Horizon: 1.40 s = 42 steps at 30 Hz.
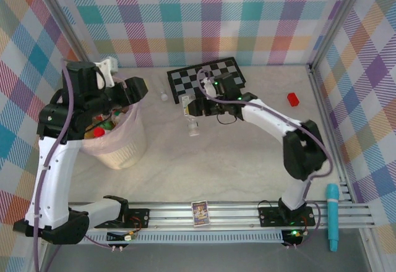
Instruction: Put the plastic bottles in the bin
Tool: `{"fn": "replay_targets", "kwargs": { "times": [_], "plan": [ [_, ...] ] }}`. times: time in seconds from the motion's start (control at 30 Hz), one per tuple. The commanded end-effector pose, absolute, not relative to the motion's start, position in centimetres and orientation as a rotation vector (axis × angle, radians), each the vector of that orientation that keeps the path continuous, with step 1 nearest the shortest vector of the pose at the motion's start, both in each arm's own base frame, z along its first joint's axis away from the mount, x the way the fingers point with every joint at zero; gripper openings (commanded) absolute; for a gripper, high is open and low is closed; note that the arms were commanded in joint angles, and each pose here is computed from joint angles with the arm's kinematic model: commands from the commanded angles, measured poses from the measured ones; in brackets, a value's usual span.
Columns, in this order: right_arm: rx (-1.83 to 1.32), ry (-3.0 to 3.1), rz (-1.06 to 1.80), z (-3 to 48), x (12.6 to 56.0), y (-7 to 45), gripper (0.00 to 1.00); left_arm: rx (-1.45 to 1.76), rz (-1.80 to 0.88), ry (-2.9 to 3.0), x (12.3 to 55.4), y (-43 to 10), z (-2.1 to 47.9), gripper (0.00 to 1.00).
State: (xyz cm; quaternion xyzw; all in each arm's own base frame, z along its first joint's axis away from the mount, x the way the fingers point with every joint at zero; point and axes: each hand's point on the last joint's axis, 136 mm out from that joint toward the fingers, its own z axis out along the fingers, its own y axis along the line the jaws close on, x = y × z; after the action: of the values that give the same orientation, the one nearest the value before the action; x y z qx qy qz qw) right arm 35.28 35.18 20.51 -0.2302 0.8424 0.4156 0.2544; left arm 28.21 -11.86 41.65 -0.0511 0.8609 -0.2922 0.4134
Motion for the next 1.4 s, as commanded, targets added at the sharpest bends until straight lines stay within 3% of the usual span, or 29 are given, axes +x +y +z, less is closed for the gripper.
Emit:
{"fn": "replay_targets", "kwargs": {
  "times": [0.0, 0.33, 0.57, 0.87, 1.17, 1.37],
  "plan": [
    [-0.956, 2.024, 1.187, 24.7, 31.2, 36.1, 0.59, -0.068, -0.832, 2.143, 29.2, -14.7, 42.6, 0.76],
    [-0.889, 1.736, 1.329, 34.8, 28.7, 35.1, 0.59, 0.014, -0.978, 2.137, 29.8, -19.5, 40.9, 1.0],
    [-0.806, 1.638, 1.502, 38.7, 28.4, 34.4, 0.58, 0.021, -1.092, 2.072, 30.3, -20.9, 41.0, 1.0],
    [-0.838, 1.575, 1.662, 39.8, 27.8, 35.4, 0.57, 0.041, -1.212, 1.998, 30.8, -23.4, 41.8, 1.0],
    [-0.824, 1.589, 1.693, 39.2, 28.5, 35.9, 0.57, 0.012, -1.203, 1.985, 31.3, -23.6, 41.9, 0.69],
    [-0.818, 1.602, 1.711, 38.9, 29.4, 36.5, 0.61, -0.019, -1.164, 1.999, 31.7, -23.2, 41.5, 0.59]
  ]
}}
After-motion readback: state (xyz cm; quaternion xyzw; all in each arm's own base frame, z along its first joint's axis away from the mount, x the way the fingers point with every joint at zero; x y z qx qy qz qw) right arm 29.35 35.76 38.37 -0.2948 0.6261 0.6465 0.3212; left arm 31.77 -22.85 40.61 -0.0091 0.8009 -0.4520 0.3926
